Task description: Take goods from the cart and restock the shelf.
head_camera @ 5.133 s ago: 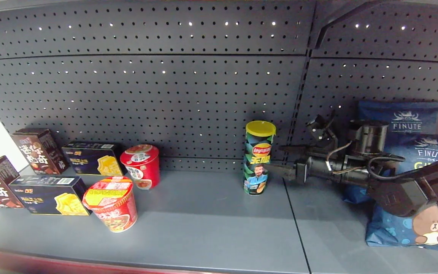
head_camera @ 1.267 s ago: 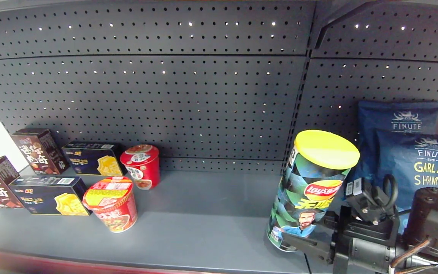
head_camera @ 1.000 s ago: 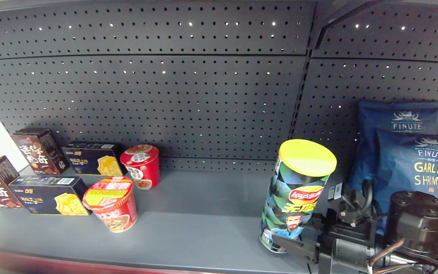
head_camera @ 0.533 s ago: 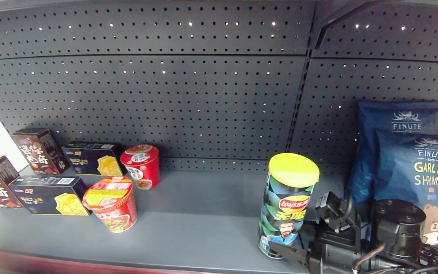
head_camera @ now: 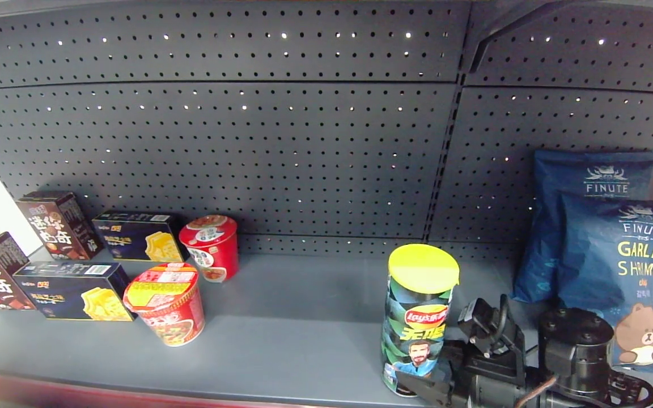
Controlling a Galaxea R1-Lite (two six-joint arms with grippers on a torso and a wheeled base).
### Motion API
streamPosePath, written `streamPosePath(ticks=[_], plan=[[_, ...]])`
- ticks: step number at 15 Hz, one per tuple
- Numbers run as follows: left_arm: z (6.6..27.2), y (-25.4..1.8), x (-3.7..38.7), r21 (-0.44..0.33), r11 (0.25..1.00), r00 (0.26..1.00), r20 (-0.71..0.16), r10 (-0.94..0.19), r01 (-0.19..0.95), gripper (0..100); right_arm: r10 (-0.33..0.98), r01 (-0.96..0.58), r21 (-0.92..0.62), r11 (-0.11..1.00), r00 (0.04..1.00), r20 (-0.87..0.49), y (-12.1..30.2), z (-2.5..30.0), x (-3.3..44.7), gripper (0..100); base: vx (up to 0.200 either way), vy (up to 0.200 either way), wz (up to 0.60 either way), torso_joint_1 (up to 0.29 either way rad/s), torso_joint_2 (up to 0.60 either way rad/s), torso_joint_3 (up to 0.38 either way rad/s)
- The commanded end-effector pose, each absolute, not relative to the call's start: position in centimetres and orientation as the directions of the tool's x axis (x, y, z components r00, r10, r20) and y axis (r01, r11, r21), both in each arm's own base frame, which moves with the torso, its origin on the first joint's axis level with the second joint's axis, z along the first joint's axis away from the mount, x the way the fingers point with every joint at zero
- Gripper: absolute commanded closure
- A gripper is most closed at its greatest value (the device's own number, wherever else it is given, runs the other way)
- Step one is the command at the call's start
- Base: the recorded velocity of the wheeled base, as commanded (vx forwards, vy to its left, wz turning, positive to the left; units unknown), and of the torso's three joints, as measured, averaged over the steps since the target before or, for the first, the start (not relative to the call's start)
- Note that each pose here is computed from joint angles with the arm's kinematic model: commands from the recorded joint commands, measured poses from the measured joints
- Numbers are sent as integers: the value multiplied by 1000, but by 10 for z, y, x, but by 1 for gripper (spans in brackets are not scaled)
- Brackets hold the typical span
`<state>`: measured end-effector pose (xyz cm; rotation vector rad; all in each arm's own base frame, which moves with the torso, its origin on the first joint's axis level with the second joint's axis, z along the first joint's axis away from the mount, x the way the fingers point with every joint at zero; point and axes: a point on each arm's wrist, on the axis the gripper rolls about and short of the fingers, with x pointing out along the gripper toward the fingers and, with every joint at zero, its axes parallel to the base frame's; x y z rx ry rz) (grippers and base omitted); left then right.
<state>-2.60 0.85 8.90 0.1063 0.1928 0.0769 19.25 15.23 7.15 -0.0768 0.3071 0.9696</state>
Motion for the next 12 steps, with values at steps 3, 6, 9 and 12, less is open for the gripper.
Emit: streamPosePath(ticks=[3, 6, 9, 12], plan=[[89, 8, -26, 113, 991, 978, -189, 87, -66, 100, 799, -823, 73, 563, 519, -303, 152, 69, 190, 0, 0, 0, 0, 0, 0, 0], [89, 8, -26, 113, 991, 978, -189, 88, -68, 100, 797, -822, 70, 565, 522, -305, 149, 70, 186, 0, 0, 0, 0, 0, 0, 0], [89, 8, -26, 113, 991, 978, -189, 87, -66, 100, 785, -812, 73, 579, 531, -317, 136, 69, 175, 0, 0, 0, 0, 0, 0, 0], [89, 8, -26, 113, 991, 978, -190, 87, -66, 100, 770, -789, 64, 611, 573, -280, 114, 76, 164, 0, 0, 0, 0, 0, 0, 0]])
